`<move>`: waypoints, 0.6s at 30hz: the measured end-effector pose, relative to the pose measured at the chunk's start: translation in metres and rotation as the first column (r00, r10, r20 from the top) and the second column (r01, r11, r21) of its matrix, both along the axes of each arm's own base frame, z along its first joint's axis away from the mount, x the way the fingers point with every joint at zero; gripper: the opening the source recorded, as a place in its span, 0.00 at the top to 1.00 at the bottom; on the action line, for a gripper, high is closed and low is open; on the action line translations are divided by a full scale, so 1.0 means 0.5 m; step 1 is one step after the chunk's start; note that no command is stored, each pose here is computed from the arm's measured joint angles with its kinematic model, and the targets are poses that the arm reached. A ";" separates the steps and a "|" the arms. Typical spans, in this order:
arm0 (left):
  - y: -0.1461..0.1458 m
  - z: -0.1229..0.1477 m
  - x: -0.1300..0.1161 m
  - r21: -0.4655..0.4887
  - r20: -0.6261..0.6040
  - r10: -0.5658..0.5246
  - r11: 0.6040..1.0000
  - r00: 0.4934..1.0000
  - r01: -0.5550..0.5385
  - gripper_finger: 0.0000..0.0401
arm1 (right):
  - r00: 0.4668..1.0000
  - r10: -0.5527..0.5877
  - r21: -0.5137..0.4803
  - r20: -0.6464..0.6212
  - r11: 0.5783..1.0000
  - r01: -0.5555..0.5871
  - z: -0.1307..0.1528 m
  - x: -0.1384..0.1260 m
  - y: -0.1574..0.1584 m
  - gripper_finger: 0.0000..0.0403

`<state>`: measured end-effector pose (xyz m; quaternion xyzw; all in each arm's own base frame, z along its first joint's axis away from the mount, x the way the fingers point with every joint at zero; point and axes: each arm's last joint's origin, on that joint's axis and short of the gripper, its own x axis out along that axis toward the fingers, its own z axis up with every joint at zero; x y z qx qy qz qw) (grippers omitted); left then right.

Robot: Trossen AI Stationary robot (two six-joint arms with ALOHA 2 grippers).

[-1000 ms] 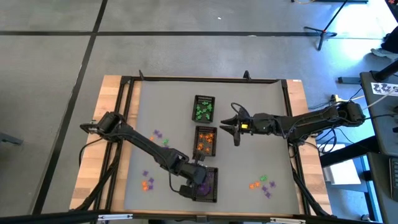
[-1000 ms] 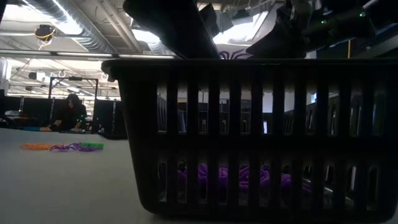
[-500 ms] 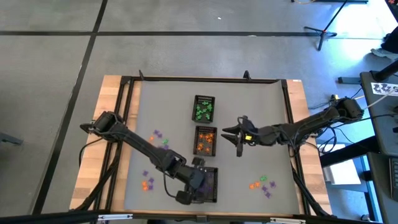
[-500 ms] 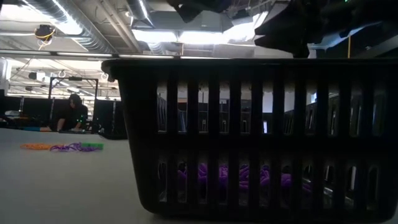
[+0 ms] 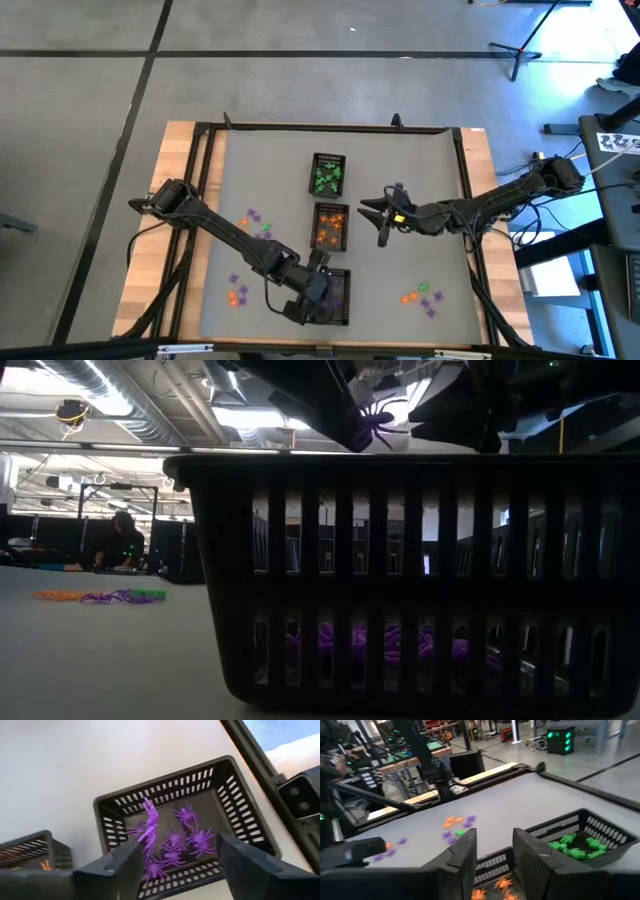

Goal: Sort Halloween decoration
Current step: Put the violet spider toy into the bottom black bin

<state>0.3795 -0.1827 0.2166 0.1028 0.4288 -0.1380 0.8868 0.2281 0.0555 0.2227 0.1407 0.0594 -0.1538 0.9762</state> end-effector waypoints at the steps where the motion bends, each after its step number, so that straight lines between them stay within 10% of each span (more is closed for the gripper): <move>1: 0.002 0.000 0.001 0.007 0.002 -0.007 1.000 1.000 0.007 0.41 | 1.000 -0.010 -0.013 -0.003 1.000 0.010 0.000 0.000 -0.001 0.69; 11: 0.026 -0.025 -0.004 0.170 -0.093 -0.103 0.978 0.990 0.118 0.41 | 0.995 -0.062 -0.152 0.079 0.986 0.073 0.026 0.003 -0.010 0.69; 18: 0.049 -0.021 0.009 0.182 -0.069 -0.084 0.979 0.994 0.095 0.41 | 0.980 0.184 -0.180 0.075 0.969 -0.168 0.029 0.018 -0.042 0.69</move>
